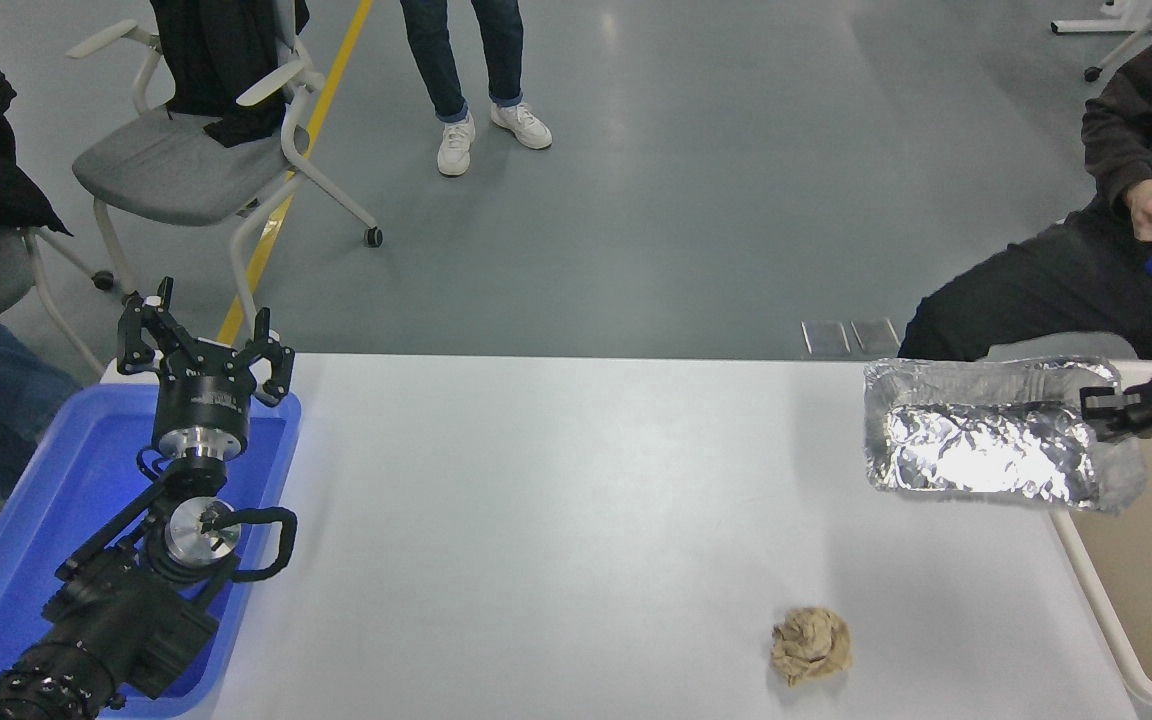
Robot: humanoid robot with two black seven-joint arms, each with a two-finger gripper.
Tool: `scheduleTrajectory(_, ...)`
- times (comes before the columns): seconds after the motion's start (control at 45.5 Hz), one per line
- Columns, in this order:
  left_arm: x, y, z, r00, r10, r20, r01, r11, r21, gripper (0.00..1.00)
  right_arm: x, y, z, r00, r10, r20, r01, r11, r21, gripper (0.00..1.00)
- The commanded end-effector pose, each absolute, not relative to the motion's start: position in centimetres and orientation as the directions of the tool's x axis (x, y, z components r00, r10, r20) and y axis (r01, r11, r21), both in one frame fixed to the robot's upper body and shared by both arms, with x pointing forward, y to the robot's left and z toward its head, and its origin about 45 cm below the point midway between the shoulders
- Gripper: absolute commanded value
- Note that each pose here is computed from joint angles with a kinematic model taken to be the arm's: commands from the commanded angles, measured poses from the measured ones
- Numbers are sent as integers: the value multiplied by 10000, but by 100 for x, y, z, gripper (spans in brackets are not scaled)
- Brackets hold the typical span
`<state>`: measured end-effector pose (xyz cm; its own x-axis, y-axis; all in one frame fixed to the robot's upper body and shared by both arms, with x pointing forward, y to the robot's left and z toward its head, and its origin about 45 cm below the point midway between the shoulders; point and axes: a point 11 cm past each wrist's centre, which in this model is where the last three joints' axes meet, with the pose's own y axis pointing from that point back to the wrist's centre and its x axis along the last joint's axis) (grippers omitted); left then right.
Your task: Pick up foil plate and place in dustbin
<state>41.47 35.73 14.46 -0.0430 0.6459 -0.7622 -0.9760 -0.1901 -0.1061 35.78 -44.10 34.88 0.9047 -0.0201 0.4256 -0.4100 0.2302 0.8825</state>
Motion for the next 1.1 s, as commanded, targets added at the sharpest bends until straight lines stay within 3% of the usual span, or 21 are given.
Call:
scheduleTrajectory(0.0, 4146, 3573, 1446, -430, 6459, -7622, -9760, -1901, -1060, 99, 3527, -4266, 4171, 8851, 254, 4648, -4531, 2754, 8478, 0)
scheduleTrajectory(0.418, 4146, 3573, 1446, -430, 6459, -7622, -9760, -1901, -1060, 99, 3521, -4356, 4285, 8819, 260, 4707, -4533, 3209, 8316, 0)
scheduleTrajectory(0.703, 4146, 3573, 1446, -430, 6459, -7622, -9760, -1901, -1060, 99, 3367, -5724, 4065, 8410, -1602, 5168, -3667, 5336, 7621, 0)
scheduleTrajectory(0.901, 4146, 3575, 1447, -435, 6449, -7630, -9755, -1922, -1067, 99, 3040, -6393, 3607, 8142, -2460, 5259, -3061, 5878, 7489, 0)
scheduleTrajectory(1.077, 4146, 3575, 1447, -435, 6449, -7630, -9755, -1922, -1068, 99, 2843, -6600, 2972, 7855, -2867, 5484, -3086, 5867, 7487, 0)
